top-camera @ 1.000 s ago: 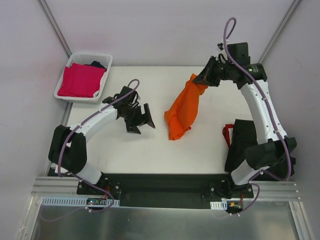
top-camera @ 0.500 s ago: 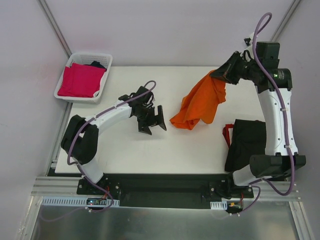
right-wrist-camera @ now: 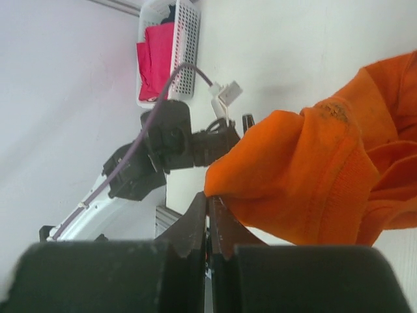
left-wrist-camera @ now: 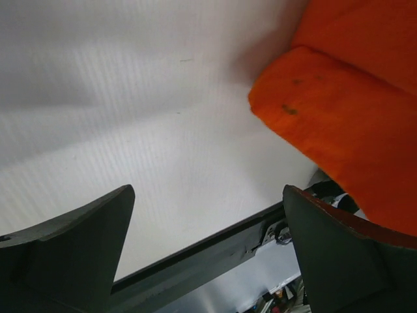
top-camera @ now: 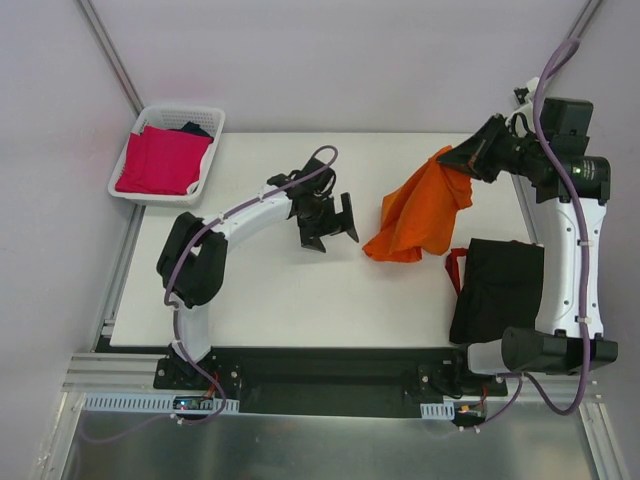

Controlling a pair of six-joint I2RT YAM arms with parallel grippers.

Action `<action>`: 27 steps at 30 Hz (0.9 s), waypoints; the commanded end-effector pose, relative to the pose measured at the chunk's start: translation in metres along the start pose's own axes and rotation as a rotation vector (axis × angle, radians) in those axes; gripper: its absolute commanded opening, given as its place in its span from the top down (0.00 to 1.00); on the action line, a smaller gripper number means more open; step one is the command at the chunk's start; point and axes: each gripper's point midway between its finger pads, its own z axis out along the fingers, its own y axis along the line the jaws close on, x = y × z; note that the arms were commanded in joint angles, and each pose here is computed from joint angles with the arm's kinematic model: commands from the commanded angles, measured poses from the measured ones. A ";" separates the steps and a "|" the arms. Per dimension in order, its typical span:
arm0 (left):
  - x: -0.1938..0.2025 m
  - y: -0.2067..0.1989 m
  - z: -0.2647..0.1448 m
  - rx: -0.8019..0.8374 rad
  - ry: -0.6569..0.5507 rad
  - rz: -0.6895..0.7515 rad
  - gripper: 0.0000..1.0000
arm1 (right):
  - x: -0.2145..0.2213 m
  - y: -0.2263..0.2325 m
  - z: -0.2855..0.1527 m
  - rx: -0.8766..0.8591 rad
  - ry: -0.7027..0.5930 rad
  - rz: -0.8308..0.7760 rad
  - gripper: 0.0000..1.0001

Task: Fold and stack the t-shirts

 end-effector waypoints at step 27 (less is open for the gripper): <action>0.016 -0.113 0.050 0.323 0.285 -0.303 0.01 | -0.013 0.045 -0.042 -0.081 -0.081 -0.074 0.99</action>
